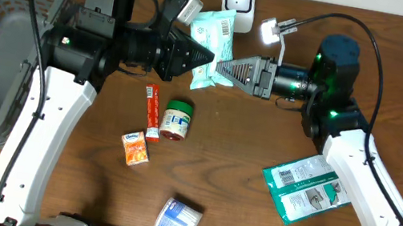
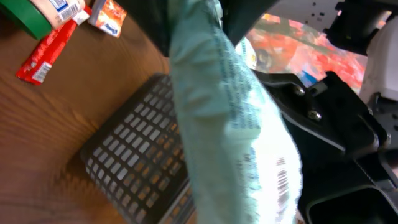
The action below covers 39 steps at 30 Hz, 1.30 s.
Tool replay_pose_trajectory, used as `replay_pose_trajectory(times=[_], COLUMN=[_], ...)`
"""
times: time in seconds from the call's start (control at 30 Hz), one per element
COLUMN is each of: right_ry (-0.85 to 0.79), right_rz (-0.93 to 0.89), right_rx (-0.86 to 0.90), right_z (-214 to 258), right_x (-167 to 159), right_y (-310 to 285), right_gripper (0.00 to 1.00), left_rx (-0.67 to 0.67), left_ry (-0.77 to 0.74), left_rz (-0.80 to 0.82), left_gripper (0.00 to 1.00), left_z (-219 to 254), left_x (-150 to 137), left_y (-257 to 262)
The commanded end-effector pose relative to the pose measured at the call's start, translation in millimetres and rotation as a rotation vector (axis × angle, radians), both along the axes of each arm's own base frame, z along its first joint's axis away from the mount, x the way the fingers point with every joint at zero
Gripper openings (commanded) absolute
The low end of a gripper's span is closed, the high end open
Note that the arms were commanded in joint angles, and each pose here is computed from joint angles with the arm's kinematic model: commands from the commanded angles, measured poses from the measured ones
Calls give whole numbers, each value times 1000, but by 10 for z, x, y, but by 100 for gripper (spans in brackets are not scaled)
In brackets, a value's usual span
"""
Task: Scan the item barcode
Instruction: 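Release with right gripper and carry wipes pack toward scanner with left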
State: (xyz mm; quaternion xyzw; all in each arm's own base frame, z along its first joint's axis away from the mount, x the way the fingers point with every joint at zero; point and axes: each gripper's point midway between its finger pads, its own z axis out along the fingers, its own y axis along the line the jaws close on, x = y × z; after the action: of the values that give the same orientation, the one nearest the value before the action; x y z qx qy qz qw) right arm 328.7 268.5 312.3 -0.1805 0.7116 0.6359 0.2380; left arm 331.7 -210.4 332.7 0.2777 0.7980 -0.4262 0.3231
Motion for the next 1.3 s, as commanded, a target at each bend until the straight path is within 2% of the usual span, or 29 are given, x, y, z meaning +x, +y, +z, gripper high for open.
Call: replay_pose_trajectory(times=[0.0, 0.03, 0.1, 0.2, 0.3, 0.5, 0.63, 0.73, 0.83, 0.97, 1.13, 1.27], right_ry=[-54, -61, -66, -76, -72, -16, 69, 193, 314, 388, 362, 353], right_rz=[14, 12, 2, -22, -34, -89, -206, -372, -565, -709, -708, -715], right_rx=[18, 20, 21, 21, 29, 27, -26, -176, -457, -733, -803, -844], right_z=[133, 142, 149, 152, 164, 59, -229, -695, -1270, -1658, -1714, -1747], right_x=[-18, -10, 17, 98, 174, 293, 395, 471, 478, 394, 369, 354], right_y=[20, 13, -19, -166, -427, -1019, -1343, -1609, -1954, -2316, -2374, -2433], right_gripper=[41, 52, 64, 72, 73, 76, 75, 75, 76, 77, 79, 84], left_rx=[8, 8, 8, 9, 40, 264, 455, 646, 807, 879, 955, 966], left_ry=[-12, -12, -8, -12, -17, -92, -192, -284, -397, -544, -730, -720], left_rz=[-3, -3, -3, -2, 42, 279, 400, 479, 519, 529, 446, 422], left_gripper=[7, 7, 8, 8, 7, 7, 7, 7, 7, 7, 7, 7], left_z=[-6, -6, -11, -8, -34, -153, -207, -256, -203, -10, 103, -77], left_x=[28, 28, 23, 29, 91, 389, 533, 614, 650, 706, 929, 1062], left_y=[-16, -16, -15, -11, 37, 343, 488, 617, 649, 529, 349, 248])
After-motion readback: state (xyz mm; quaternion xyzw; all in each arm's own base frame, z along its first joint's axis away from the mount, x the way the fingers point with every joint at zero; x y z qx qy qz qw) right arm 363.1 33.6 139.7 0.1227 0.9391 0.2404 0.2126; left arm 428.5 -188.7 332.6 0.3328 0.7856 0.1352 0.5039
